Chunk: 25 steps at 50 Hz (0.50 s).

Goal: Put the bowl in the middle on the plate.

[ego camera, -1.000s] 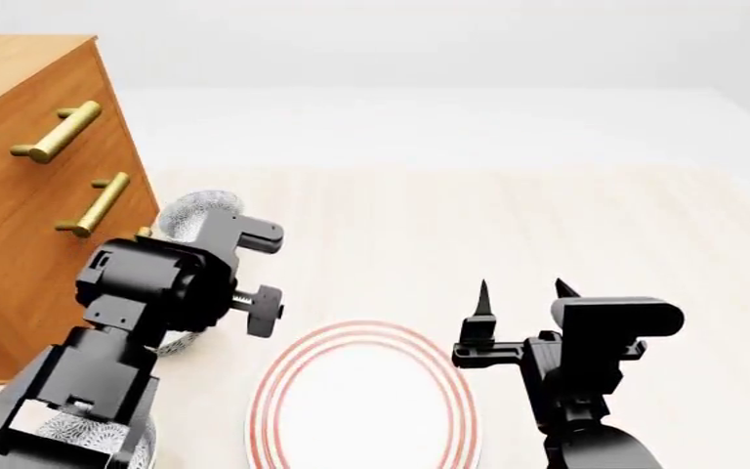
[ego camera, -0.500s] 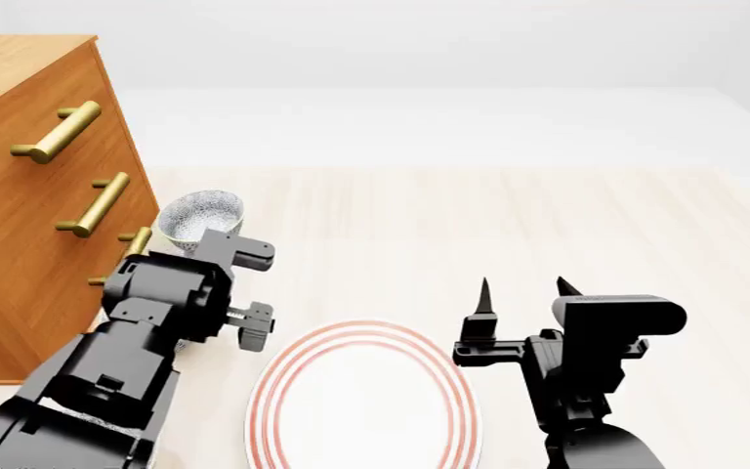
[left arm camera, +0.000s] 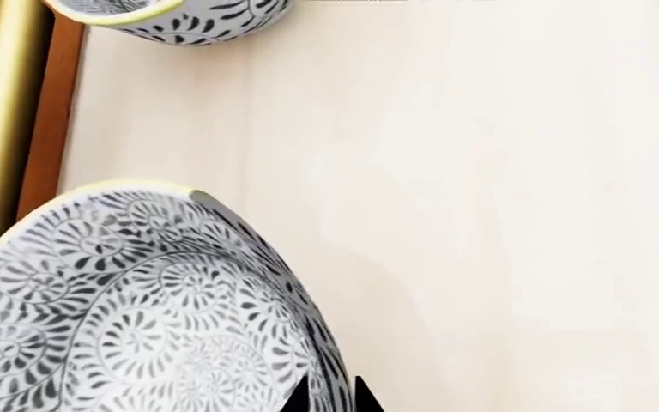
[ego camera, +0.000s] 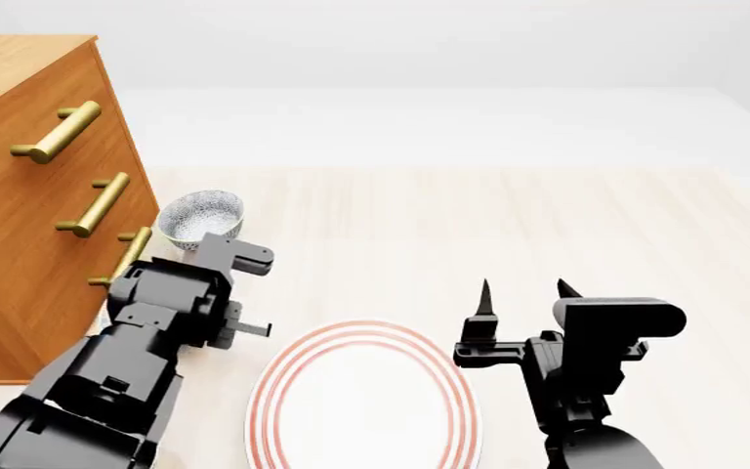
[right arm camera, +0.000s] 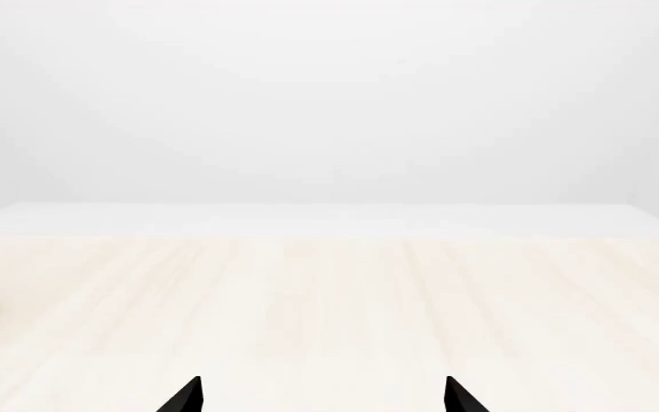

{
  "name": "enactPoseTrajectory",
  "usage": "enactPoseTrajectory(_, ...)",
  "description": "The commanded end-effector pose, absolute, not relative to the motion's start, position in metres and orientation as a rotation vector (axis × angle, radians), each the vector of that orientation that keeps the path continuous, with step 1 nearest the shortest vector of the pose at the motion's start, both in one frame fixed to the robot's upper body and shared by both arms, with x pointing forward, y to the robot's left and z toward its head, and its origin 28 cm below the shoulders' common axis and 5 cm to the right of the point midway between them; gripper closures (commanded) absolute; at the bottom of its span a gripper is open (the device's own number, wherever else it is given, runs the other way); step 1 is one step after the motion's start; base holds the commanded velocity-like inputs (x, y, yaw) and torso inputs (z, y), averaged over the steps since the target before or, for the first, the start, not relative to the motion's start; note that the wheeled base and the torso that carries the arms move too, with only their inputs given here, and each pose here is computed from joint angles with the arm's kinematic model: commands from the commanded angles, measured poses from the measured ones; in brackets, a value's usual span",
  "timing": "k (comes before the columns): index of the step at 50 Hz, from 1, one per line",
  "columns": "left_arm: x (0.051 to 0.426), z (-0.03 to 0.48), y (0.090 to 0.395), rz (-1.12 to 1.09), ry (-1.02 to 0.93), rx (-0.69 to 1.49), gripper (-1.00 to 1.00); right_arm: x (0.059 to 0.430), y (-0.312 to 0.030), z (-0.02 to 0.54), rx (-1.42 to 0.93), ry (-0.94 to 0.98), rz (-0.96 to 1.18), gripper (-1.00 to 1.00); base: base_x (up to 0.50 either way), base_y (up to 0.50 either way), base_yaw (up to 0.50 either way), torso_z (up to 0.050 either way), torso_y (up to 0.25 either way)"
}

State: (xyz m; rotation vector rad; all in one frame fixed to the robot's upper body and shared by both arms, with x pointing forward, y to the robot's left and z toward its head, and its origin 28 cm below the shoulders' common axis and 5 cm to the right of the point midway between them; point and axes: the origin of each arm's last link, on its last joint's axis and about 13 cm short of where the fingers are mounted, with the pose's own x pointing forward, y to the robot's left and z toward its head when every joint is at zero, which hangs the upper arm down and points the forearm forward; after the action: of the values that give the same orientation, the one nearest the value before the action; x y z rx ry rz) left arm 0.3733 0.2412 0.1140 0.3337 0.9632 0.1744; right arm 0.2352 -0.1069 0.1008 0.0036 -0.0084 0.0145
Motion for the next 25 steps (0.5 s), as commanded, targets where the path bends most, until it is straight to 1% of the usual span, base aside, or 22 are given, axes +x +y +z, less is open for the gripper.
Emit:
enactPoseTrajectory(1, 0.372, 0.114, 0.240, 0.159, 0.954, 0.331, 1.00, 0.235, -0.107, 0.100, 0.006, -0.007, 0.015, -1.00, 0.00, 0.00, 0.00, 0.000, 0.000)
enactPoseTrajectory(8, 0.365, 0.120, 0.236, 0.162, 0.872, 0.413, 1.00, 0.235, -0.106, 0.102, 0.006, -0.011, 0.017, -1.00, 0.00, 0.00, 0.00, 0.000, 0.000)
enactPoseTrajectory(16, 0.358, 0.140, 0.234, 0.158, 0.770, 0.486, 1.00, 0.235, -0.106, 0.103, 0.006, -0.014, 0.017, -1.00, 0.00, 0.00, 0.00, 0.000, 0.000)
enactPoseTrajectory(25, 0.341, 0.161, 0.226, 0.096, 0.695, 0.524, 1.00, 0.235, -0.106, 0.103, 0.007, -0.016, 0.015, -1.00, 0.00, 0.00, 0.00, 0.000, 0.001)
